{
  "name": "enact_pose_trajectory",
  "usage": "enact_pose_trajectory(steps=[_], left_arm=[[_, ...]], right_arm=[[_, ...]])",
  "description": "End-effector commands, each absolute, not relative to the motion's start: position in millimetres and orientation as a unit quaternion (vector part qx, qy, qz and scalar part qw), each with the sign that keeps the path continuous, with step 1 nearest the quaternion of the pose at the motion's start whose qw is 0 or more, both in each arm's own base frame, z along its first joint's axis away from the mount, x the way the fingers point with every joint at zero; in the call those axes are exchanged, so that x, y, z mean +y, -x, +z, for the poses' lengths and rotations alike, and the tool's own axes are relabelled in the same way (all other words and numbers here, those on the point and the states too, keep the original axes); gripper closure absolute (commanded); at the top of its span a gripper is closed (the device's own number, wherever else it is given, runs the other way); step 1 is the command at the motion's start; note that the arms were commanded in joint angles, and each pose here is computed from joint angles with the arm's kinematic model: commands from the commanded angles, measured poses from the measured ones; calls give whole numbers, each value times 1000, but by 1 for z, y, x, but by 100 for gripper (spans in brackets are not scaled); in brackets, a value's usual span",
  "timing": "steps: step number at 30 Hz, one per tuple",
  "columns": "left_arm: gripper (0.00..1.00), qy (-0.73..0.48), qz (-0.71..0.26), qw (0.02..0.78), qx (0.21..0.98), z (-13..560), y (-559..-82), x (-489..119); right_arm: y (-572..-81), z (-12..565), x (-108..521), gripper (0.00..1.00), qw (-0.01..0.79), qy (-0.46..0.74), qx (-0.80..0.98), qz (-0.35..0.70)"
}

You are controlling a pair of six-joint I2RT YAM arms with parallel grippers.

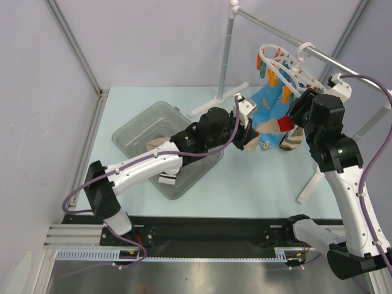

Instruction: Remove the socks clipped to the hanger

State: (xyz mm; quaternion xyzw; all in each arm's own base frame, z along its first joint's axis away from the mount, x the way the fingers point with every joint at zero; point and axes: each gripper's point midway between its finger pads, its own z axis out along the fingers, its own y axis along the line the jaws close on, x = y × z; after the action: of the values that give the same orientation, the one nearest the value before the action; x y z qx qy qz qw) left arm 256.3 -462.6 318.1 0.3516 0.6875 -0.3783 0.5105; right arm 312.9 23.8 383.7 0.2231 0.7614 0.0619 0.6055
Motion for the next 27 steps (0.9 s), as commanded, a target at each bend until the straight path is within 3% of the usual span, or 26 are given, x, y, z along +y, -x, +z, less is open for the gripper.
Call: enact_pose_trajectory(steps=[1, 11, 13, 14, 17, 19, 25, 27], left_arm=[[100, -348, -402, 536, 656, 357, -245, -457], [100, -348, -400, 535, 658, 355, -246, -457], [100, -347, -401, 535, 658, 355, -246, -457], [100, -346, -401, 535, 658, 356, -246, -458], [100, -347, -400, 535, 658, 356, -246, -457], [100, -345, -397, 535, 661, 354, -247, -456], [100, -334, -376, 538, 677, 345, -251, -445], [100, -328, -362, 539, 686, 342, -254, -436]], right_arm=[[-321, 401, 22, 47, 636, -224, 736, 61], [-322, 400, 15, 56, 645, -230, 728, 45], [-323, 401, 15, 65, 647, -230, 726, 46], [-323, 401, 15, 75, 647, -229, 726, 47], [-323, 401, 16, 93, 648, -227, 726, 48], [-322, 401, 16, 99, 648, -225, 726, 50], [-320, 397, 19, 100, 645, -222, 729, 56], [-319, 397, 20, 91, 644, -218, 731, 59]])
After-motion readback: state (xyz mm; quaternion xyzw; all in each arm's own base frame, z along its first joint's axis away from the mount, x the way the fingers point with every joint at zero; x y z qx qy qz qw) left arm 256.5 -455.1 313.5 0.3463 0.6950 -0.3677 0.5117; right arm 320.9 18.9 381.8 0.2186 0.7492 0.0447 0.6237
